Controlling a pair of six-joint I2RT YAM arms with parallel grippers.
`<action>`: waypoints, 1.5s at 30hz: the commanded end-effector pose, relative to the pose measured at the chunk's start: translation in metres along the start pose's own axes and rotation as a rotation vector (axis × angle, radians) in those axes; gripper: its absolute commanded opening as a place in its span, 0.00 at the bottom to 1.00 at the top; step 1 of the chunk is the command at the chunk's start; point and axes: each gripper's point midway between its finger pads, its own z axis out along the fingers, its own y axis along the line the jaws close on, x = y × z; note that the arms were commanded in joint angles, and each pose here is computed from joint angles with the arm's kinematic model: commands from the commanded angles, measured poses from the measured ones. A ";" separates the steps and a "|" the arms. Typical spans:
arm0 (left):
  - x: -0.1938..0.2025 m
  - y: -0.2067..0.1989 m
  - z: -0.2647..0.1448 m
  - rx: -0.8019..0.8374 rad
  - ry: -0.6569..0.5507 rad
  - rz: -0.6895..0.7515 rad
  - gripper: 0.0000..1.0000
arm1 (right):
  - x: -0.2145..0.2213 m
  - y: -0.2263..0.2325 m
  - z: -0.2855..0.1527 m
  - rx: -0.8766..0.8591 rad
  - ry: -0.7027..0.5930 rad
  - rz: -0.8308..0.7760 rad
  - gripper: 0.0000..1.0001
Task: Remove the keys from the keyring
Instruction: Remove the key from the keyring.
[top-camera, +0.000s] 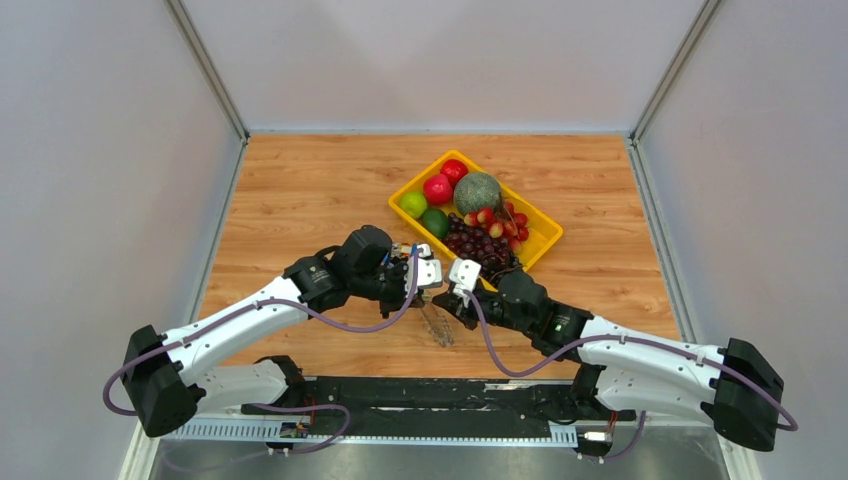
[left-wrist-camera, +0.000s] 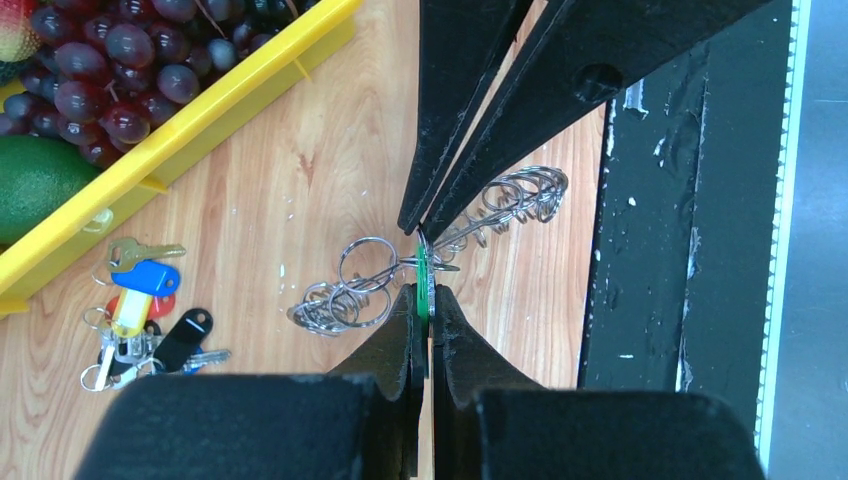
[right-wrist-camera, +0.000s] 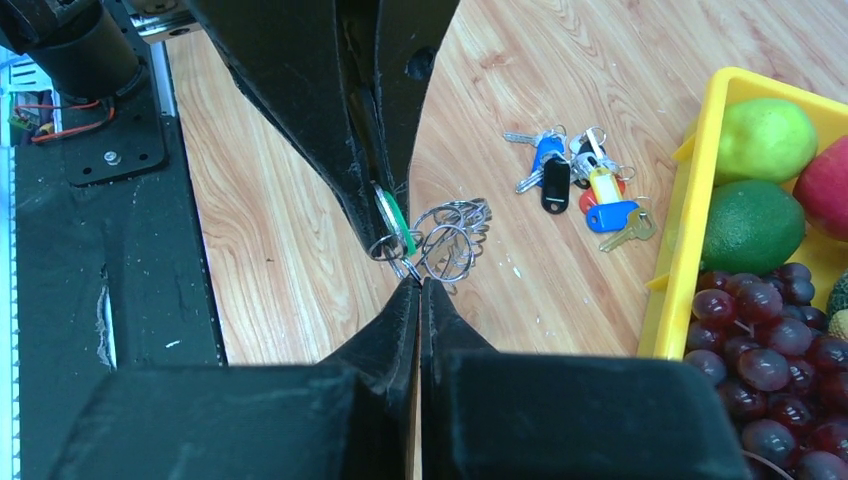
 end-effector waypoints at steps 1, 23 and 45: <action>-0.011 0.003 0.001 -0.011 -0.030 0.005 0.00 | -0.065 -0.004 -0.002 0.022 -0.169 -0.067 0.00; -0.010 0.010 0.003 -0.046 -0.017 -0.022 0.00 | -0.045 0.015 0.012 -0.008 -0.067 -0.245 0.00; -0.007 0.022 -0.002 -0.124 -0.007 -0.021 0.00 | -0.010 0.048 0.024 -0.136 0.058 -0.274 0.00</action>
